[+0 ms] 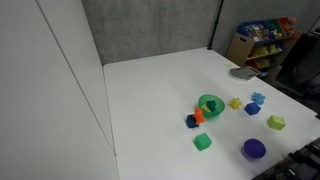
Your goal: Put the green toy animal in the bowl
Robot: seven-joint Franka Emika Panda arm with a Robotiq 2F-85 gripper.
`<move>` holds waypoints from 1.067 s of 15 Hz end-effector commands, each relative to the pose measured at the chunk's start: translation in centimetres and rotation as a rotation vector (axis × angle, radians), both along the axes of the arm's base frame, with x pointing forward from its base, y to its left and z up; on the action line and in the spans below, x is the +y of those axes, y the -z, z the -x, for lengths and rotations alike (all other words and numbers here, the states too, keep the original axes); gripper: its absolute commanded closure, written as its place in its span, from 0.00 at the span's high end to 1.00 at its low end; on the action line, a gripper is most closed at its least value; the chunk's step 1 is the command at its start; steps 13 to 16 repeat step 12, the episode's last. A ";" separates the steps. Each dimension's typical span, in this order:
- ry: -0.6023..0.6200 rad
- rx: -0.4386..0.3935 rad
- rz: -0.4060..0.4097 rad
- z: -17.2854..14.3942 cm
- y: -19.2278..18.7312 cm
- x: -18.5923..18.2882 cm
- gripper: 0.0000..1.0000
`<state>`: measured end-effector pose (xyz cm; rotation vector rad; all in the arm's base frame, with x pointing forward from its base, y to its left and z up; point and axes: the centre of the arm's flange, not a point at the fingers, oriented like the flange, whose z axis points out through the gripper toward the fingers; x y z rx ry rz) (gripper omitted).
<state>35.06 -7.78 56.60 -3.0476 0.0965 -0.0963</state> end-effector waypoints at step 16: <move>-0.013 -0.018 0.003 -0.2 2.1 0.7 1.00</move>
